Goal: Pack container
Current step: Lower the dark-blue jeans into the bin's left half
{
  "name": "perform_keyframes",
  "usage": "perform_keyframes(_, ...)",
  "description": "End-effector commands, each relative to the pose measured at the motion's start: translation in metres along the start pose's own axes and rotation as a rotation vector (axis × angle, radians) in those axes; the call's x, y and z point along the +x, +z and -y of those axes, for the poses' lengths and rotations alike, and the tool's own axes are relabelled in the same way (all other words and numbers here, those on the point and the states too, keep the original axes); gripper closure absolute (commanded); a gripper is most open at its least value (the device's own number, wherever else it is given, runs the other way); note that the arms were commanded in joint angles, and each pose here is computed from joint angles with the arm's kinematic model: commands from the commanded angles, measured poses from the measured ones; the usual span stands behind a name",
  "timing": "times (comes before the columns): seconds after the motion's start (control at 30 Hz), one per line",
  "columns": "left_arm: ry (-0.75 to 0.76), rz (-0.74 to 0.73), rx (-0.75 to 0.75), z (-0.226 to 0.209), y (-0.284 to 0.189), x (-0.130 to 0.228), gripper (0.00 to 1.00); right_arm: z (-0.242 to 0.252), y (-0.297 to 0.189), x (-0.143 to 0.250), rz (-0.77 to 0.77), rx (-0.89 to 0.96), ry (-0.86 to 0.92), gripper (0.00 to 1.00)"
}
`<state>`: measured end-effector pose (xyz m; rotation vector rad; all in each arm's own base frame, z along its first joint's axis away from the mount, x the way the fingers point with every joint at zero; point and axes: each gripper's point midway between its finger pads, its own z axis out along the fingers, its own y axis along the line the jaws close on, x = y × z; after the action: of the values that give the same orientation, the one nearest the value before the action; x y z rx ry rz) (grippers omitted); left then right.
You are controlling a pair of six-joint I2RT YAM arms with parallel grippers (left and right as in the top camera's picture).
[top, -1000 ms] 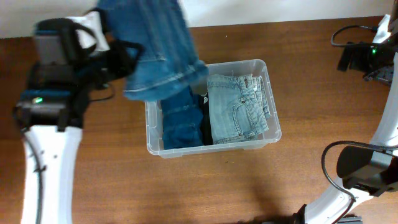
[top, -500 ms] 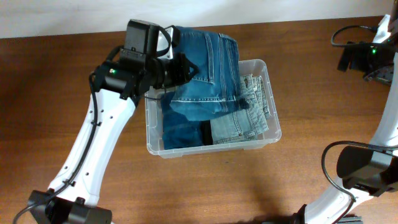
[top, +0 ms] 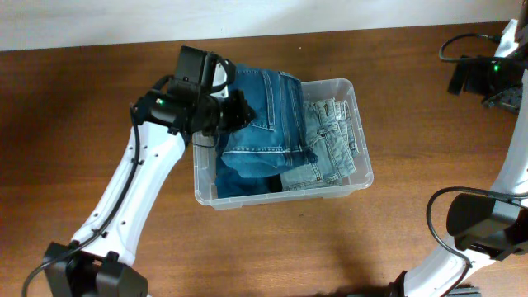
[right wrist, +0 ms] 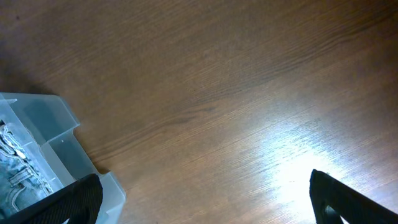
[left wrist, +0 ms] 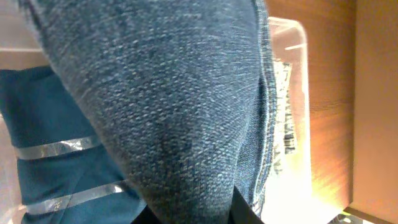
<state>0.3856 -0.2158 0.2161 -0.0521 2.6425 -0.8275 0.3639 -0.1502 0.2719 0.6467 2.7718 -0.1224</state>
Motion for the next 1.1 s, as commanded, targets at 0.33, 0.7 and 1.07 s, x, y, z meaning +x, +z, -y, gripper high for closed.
perform_keyframes(0.33,-0.041,-0.09,-0.014,-0.008,0.001,0.029,1.0,0.002,-0.004,0.0,0.012,0.011,0.004,0.01)
perform_keyframes(0.7,0.002,-0.067,0.001,0.001,-0.021,0.033,1.0,0.002,-0.004,0.0,0.012,0.011,0.004,0.02)
perform_keyframes(1.07,0.032,-0.091,-0.046,-0.01,-0.025,0.04,1.0,0.002,-0.004,0.0,0.012,0.011,0.004,0.02)
